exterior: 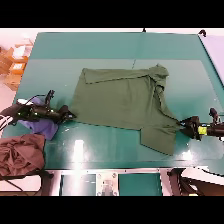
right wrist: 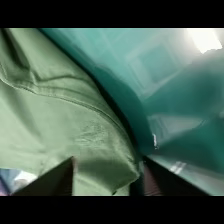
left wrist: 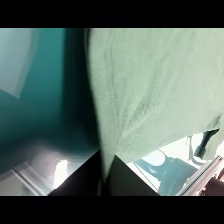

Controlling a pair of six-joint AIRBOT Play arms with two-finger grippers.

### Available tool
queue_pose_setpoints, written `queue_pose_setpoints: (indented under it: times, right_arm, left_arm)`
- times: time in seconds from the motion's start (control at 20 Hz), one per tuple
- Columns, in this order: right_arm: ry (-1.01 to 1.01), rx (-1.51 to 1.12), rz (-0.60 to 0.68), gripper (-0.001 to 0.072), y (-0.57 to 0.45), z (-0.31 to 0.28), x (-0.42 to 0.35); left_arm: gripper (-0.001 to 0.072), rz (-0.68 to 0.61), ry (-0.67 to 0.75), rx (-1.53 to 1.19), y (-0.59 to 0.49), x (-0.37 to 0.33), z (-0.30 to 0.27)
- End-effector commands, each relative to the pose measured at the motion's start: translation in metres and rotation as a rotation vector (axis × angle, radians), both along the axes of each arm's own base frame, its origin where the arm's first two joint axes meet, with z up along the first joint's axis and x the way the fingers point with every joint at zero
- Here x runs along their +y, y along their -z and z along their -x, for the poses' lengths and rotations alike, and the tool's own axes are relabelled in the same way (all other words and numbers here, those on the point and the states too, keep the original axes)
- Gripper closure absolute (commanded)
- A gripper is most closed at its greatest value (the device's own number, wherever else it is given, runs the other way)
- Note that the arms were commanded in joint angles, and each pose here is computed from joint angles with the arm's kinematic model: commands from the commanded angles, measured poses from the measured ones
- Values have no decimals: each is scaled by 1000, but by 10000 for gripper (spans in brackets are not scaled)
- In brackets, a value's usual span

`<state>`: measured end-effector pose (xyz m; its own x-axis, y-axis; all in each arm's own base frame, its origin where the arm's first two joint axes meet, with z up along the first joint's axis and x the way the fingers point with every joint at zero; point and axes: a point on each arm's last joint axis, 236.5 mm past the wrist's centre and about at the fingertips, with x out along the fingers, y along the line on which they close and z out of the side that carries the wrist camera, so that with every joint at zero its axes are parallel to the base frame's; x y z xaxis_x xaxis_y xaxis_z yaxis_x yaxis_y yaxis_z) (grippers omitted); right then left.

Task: Fold the shirts.

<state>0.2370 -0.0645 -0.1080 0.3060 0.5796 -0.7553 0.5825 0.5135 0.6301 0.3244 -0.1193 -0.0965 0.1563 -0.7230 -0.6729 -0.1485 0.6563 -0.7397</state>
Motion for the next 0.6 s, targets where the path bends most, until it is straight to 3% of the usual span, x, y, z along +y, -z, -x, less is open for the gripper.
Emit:
queue_pose_setpoints:
  times: [0.0, 0.15, 0.35, 0.55]
  right_arm:
    - [-36, 16, 11, 322, 15, 6, 13]
    - [-48, -91, 5, 669, 5, -23, 24]
    - [-141, -362, -7, 693, -71, -90, 41]
    - [-195, -993, 124, 694, -316, -149, 51]
  left_arm:
    - [682, 3, 6, -10, -2, 1, -1]
    - [683, 11, 5, -12, -4, -1, -2]
    - [684, 83, 94, -172, -81, -11, -30]
    - [684, 20, 124, -669, -290, -12, -63]
